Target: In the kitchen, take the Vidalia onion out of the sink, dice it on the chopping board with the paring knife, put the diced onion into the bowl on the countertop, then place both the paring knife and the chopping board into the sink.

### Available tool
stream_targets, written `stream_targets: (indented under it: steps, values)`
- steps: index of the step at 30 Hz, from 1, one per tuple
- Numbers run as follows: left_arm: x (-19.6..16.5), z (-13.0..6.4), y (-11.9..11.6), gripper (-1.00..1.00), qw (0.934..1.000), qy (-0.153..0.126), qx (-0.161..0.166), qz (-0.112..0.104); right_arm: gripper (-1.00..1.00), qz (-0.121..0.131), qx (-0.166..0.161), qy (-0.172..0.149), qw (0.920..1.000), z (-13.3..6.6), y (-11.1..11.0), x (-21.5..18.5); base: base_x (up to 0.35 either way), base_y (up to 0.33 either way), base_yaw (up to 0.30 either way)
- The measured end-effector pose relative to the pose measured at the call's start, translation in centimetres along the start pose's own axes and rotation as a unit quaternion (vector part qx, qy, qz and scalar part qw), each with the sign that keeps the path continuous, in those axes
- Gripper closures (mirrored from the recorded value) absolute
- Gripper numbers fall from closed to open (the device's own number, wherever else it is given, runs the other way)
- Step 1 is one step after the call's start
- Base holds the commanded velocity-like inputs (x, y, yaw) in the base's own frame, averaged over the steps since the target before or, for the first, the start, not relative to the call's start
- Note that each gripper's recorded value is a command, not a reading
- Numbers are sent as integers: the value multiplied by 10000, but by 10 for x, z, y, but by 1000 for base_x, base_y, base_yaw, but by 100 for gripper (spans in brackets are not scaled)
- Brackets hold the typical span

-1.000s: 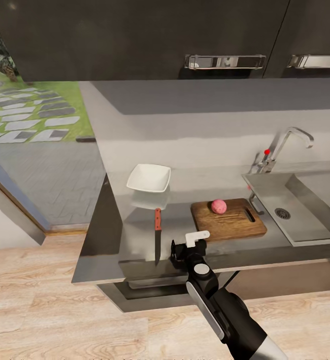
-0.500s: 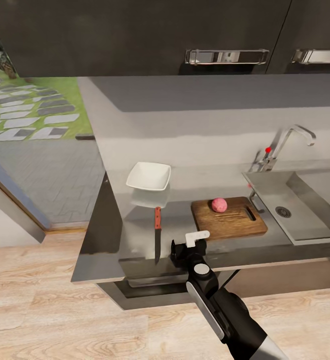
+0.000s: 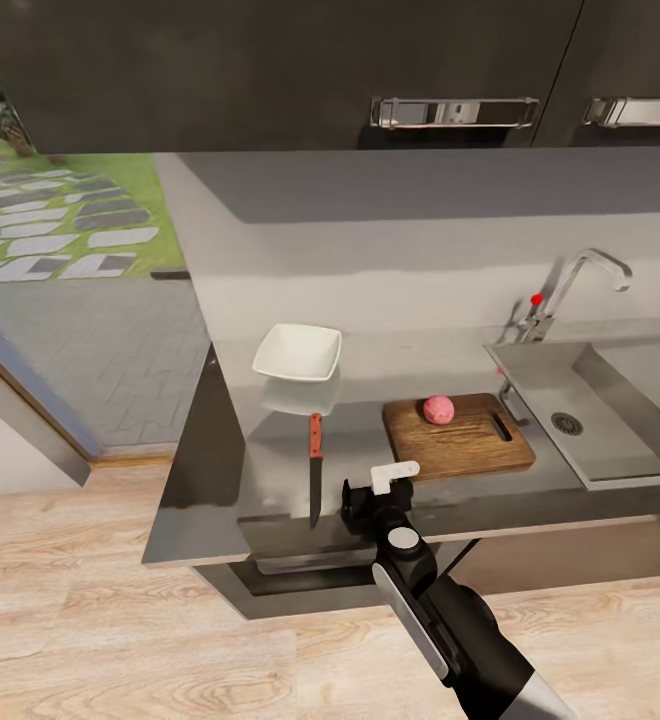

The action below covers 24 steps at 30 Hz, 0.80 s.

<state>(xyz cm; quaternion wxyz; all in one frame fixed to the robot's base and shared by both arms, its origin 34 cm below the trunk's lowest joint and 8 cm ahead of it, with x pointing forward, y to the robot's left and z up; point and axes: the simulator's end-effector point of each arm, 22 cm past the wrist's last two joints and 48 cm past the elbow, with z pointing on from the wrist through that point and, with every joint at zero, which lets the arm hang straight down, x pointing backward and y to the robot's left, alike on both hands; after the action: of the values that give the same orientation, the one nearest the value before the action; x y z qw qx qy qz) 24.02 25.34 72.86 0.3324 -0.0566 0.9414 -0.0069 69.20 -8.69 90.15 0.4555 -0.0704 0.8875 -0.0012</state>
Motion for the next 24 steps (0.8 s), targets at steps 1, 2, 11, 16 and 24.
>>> stream_targets:
  steps: [1, 2, 11, 16, 24]
  values:
    - [0, 0, 0, -100, 10000, 4, 0, 0, -100, 2, 0, -4, 10000, 0, 0, 0, 0, 0, 0]
    - [1, 0, 0, -100, 10000, 9, -2, -1, -100, 6, -2, -9, 10000, 0, 0, 0, 0, 0, 0]
    - [3, -1, 0, -100, 10000, 39, -8, 0, -100, 9, -2, -13, 10000, 1, 0, 0, 0, 21, 0]
    - [3, -1, 1, -100, 10000, 40, -10, 0, -100, -27, 28, -14, 10000, 1, -1, 0, 0, 206, 0]
    - [3, -1, 1, -100, 10000, 48, -9, 1, -100, -28, 18, 9, 10000, 1, 0, 2, 0, 181, 0]
